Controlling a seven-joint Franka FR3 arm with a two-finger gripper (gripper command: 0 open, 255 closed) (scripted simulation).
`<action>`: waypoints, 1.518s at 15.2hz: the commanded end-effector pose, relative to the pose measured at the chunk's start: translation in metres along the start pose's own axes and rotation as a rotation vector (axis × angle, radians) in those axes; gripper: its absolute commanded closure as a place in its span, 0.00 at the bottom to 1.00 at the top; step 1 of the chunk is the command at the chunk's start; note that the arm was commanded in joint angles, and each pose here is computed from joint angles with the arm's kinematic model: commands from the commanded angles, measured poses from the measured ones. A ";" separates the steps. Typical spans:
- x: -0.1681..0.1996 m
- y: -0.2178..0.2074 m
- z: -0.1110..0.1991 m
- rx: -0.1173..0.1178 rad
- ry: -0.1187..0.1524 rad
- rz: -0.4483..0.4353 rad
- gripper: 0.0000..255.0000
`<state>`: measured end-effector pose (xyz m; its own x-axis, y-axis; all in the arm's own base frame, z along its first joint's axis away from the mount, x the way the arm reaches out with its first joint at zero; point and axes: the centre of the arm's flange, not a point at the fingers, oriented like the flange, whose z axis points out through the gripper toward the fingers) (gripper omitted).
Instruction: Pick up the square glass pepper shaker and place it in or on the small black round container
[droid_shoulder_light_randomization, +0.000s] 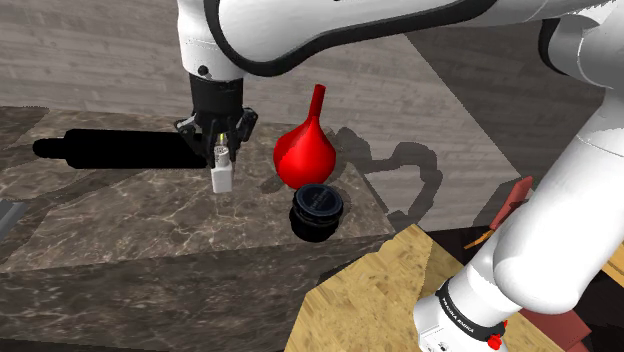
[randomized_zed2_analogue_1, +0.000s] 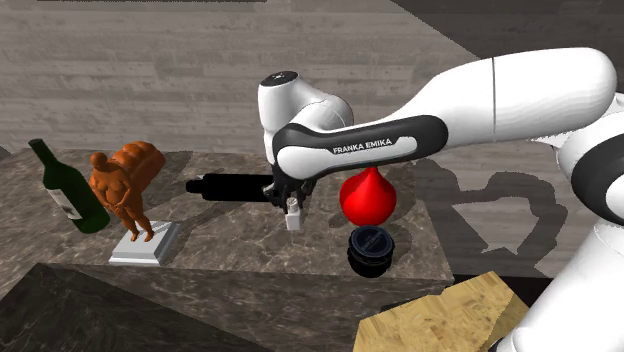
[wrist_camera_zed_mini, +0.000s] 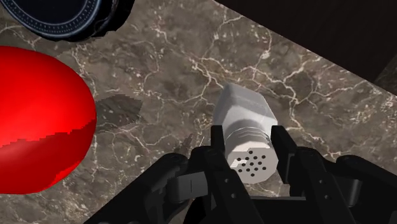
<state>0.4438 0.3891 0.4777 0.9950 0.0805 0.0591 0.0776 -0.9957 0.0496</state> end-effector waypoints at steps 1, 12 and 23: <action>0.000 0.000 -0.011 0.000 0.000 0.000 1.00; -0.011 0.025 -0.059 0.000 0.000 0.000 1.00; -0.088 0.146 -0.082 0.000 0.000 0.000 1.00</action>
<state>0.3692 0.2515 0.5586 0.9951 0.0793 0.0585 0.0764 -0.9958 0.0513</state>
